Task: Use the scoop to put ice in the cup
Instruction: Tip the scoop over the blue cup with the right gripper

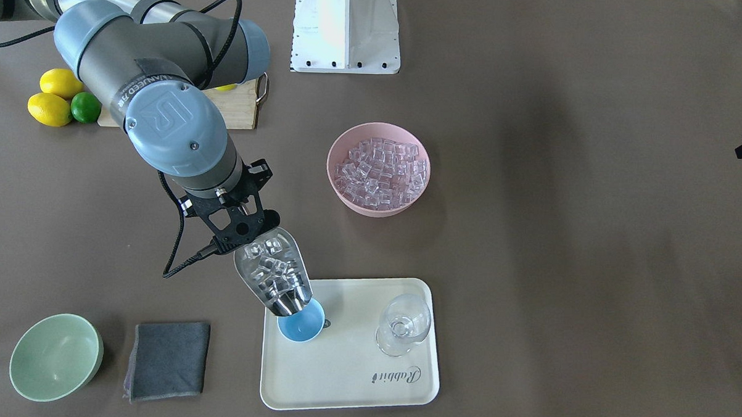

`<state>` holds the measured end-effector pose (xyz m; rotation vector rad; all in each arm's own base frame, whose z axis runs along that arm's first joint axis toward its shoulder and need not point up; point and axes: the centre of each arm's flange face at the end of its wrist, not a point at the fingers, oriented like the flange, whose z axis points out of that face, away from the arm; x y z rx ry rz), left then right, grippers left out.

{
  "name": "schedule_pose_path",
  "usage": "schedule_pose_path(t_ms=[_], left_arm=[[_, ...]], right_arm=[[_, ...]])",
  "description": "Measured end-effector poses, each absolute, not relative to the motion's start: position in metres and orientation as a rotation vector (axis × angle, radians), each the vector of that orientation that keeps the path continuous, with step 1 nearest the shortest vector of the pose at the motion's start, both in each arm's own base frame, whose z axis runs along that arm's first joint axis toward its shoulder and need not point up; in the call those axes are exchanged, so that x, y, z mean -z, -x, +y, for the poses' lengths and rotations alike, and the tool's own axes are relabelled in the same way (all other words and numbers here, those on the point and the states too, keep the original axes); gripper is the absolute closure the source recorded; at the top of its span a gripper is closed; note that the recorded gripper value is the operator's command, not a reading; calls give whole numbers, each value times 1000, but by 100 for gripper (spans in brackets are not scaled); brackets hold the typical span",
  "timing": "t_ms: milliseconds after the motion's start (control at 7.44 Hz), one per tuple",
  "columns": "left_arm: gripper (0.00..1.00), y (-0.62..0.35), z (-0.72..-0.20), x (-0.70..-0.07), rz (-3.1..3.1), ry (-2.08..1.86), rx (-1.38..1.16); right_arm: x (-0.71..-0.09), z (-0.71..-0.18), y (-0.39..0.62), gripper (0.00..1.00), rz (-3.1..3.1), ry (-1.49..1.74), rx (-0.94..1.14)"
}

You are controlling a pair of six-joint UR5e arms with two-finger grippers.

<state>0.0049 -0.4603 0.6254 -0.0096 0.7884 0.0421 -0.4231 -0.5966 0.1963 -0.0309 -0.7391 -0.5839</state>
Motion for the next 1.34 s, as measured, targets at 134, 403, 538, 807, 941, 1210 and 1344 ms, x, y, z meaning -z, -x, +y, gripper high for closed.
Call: schedule_pose_path(t_ms=[134, 403, 538, 807, 941, 1210, 1344], left_arm=[[2, 9, -460, -636, 790, 22, -4], [2, 14, -465, -636, 841, 47, 28], [2, 18, -471, -631, 868, 68, 49], [2, 24, -477, -624, 885, 83, 74], [2, 25, -478, -622, 887, 83, 77], [2, 25, -479, -621, 889, 83, 78], [2, 25, -479, -621, 889, 82, 78]], right_arm=[[-193, -598, 425, 100, -732, 54, 584], [-191, -601, 430, 100, -730, 102, 579], [-186, -607, 436, 100, -725, 129, 585], [-180, -612, 441, 100, -716, 159, 590], [-179, -612, 441, 100, -713, 167, 589], [-179, -612, 442, 100, -710, 174, 589], [-178, -612, 442, 100, -708, 178, 588]])
